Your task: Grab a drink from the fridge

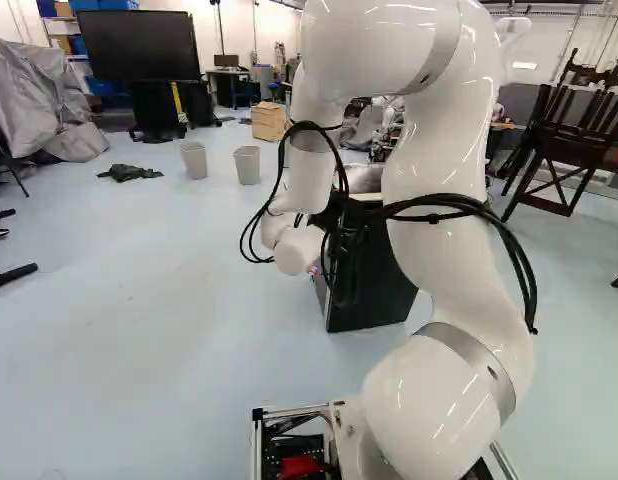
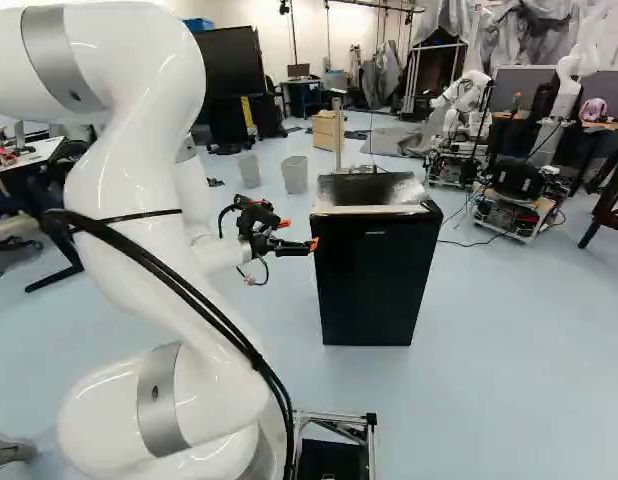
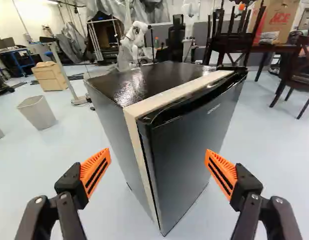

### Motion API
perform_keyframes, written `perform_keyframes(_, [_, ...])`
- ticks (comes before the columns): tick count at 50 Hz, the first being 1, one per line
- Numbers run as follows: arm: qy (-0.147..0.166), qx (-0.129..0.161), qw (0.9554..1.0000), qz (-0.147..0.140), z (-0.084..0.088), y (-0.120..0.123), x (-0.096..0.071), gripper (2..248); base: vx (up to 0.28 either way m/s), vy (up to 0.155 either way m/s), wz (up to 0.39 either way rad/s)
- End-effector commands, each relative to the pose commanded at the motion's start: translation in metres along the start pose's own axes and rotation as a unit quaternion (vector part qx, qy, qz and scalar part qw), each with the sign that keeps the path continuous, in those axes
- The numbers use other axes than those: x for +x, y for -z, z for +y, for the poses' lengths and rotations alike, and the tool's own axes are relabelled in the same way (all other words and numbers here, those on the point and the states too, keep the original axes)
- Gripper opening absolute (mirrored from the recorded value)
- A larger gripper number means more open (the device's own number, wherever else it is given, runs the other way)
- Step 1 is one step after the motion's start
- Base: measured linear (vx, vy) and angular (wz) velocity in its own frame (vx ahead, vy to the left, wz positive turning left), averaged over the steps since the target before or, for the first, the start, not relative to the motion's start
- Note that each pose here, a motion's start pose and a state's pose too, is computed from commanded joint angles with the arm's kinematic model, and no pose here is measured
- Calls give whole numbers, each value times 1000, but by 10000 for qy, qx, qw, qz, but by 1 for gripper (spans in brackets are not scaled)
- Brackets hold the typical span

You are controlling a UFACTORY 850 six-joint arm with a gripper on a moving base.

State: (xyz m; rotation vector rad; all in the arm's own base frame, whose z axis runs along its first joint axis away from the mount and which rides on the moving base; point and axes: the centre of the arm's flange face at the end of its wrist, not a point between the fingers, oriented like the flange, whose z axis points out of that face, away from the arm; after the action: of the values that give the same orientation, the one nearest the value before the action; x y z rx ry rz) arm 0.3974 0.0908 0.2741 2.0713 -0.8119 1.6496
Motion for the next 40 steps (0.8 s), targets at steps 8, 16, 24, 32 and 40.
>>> perform_keyframes(8, [-50, -185, 9998, 23, 2, -1, -1, 247, 0, 0, 0])
perform_keyframes(16, [-76, -278, 9996, 42, 3, -1, -1, 247, 0, 0, 0])
perform_keyframes(24, [-81, -296, 9995, 47, 3, -1, -1, 247, 0, 0, 0])
perform_keyframes(32, [-81, -296, 9995, 47, 3, -1, -1, 247, 0, 0, 0])
perform_keyframes(40, [-82, -297, 9995, 47, 3, -1, 0, 247, 0, 0, 0])
